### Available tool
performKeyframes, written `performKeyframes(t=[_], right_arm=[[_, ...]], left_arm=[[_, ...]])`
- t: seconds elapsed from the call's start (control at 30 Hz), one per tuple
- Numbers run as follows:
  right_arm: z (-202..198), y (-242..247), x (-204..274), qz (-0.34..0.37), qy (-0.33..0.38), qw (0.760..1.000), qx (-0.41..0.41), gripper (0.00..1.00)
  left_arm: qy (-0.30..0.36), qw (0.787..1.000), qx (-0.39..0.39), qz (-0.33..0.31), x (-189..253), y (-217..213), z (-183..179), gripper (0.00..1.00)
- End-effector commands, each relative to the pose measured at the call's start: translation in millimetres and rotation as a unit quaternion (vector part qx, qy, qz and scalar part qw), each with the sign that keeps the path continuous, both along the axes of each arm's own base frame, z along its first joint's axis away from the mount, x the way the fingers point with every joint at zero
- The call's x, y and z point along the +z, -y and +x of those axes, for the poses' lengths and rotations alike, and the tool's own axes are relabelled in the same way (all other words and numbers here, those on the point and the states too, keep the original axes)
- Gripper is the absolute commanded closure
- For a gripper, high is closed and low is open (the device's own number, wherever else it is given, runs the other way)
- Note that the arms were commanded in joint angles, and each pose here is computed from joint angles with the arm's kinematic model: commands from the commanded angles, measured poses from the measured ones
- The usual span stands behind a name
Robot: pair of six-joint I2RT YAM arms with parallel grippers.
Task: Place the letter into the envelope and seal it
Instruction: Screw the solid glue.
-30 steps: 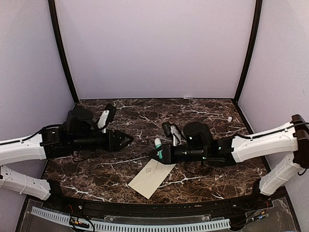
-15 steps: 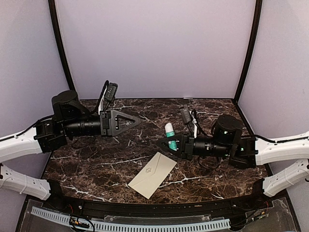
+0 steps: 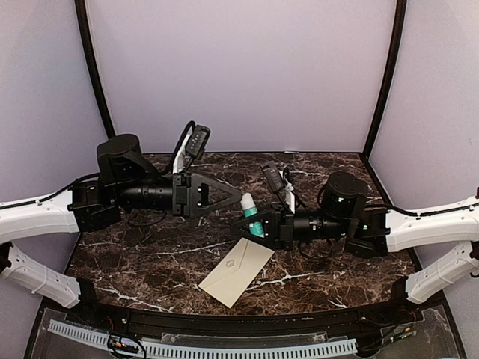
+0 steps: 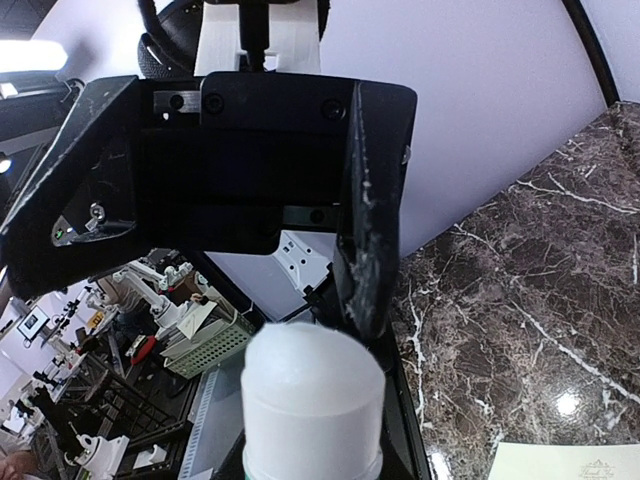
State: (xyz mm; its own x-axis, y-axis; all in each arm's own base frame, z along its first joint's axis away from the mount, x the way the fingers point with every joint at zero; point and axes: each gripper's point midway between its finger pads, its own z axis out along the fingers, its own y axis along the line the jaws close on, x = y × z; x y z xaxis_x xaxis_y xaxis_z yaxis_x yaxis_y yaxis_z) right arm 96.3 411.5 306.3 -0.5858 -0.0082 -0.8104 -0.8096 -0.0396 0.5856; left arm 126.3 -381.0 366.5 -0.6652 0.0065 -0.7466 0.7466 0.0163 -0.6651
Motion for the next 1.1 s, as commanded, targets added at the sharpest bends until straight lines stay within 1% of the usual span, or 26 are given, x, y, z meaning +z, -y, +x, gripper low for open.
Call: performKeyframes(t=[0.0,0.07,0.3,0.57,0.63,0.7,0.73,0.83,0.9,0.97,1.07], right_arm=[[-11,-5,25,0.038,0.015,0.999,0.024,1.00],[-12,-6,24,0.037,0.015,0.999,0.027,1.00],[-12,-7,23,0.037,0.013,0.999,0.030,1.00],[-12,-7,23,0.035,0.013,0.999,0.027,1.00],[-11,-7,23,0.034,0.013,0.999,0.026,1.00],[-11,-8,22,0.032,0.012,0.999,0.026,1.00],[-11,-8,21,0.032,0.012,0.999,0.026,1.00],[-10,-8,20,0.029,0.011,0.999,0.025,1.00],[-9,-8,18,0.027,0.010,0.999,0.021,1.00],[-7,-7,17,0.025,0.009,1.000,0.014,1.00],[-2,-4,16,0.023,0.010,1.000,-0.004,0.95]], left_arm=[[0.020,1.000,0.005,-0.004,10,6,1,0.32],[0.014,1.000,0.007,0.004,5,10,2,0.34],[0.008,1.000,0.019,0.014,-3,12,5,0.34],[-0.011,1.000,-0.002,0.029,-16,17,0,0.35],[-0.013,0.999,-0.007,0.031,-18,19,-2,0.37],[-0.014,0.999,-0.007,0.032,-19,19,-3,0.45],[-0.014,0.999,-0.006,0.031,-19,19,-2,0.47],[-0.013,0.999,-0.004,0.030,-18,19,-2,0.59],[-0.014,0.999,-0.003,0.030,-18,20,-2,0.66],[-0.015,0.999,-0.007,0.030,-19,20,-2,0.70],[-0.018,0.999,-0.009,0.030,-19,20,-3,0.76]])
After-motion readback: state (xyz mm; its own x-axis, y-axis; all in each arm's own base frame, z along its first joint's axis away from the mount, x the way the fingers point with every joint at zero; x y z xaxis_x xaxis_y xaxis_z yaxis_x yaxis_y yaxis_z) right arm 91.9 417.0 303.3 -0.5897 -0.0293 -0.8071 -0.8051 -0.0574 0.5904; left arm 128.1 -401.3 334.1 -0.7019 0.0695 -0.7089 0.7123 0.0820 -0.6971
